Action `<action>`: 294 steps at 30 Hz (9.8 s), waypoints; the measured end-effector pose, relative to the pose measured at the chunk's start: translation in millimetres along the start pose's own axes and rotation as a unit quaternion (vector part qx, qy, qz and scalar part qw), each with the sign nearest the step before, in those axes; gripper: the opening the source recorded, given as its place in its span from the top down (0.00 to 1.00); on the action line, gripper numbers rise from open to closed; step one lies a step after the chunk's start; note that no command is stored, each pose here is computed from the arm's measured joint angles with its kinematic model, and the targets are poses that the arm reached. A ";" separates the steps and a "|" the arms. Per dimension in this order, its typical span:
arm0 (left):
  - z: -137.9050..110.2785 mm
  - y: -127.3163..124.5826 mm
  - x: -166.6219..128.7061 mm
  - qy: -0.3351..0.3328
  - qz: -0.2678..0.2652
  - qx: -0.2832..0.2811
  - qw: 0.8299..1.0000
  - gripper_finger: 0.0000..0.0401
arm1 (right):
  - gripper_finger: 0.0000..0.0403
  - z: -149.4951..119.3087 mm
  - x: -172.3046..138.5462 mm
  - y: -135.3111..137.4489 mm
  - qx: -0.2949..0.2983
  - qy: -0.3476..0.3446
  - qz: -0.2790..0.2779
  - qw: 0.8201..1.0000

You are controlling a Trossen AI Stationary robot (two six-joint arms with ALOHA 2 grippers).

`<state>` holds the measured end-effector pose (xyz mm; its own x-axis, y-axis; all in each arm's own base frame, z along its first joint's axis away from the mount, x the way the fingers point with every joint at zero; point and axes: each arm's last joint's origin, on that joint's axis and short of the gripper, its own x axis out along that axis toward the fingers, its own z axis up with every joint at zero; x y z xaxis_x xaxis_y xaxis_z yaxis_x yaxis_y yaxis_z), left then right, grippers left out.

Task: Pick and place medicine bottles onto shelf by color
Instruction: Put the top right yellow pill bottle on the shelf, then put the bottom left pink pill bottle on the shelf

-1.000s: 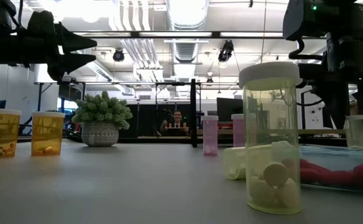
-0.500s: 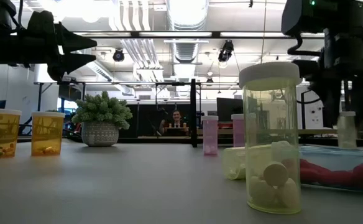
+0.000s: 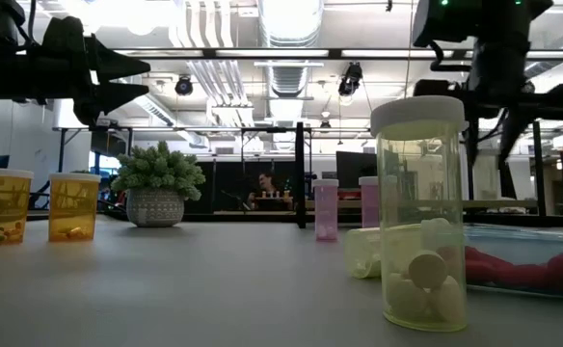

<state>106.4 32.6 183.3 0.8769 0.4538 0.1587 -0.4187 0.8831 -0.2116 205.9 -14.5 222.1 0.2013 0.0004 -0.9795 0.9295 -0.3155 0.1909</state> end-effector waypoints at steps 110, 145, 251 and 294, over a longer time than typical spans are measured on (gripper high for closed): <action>0.0 0.0 0.0 0.000 0.000 0.000 1.000 0.33 | 0.64 264.4 4.8 37.0 0.394 -0.233 -0.066 0.887; 0.0 0.0 0.0 0.000 0.000 0.000 1.000 0.33 | 0.11 194.3 -70.3 73.6 0.318 -0.199 -0.066 0.924; 0.0 0.0 0.0 0.000 0.000 0.000 1.000 0.33 | 0.45 -131.1 59.9 125.6 -0.479 -0.006 -0.063 0.876; 0.0 0.0 0.0 0.000 0.000 0.000 1.000 0.33 | 0.71 -74.8 1.5 126.8 -0.373 -0.078 -0.054 0.923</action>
<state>106.4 32.6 183.3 0.8768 0.4539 0.1588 -0.4188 0.8831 -0.2116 347.3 16.5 249.6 0.1032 -0.1606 -0.9816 0.9071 0.4200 0.0266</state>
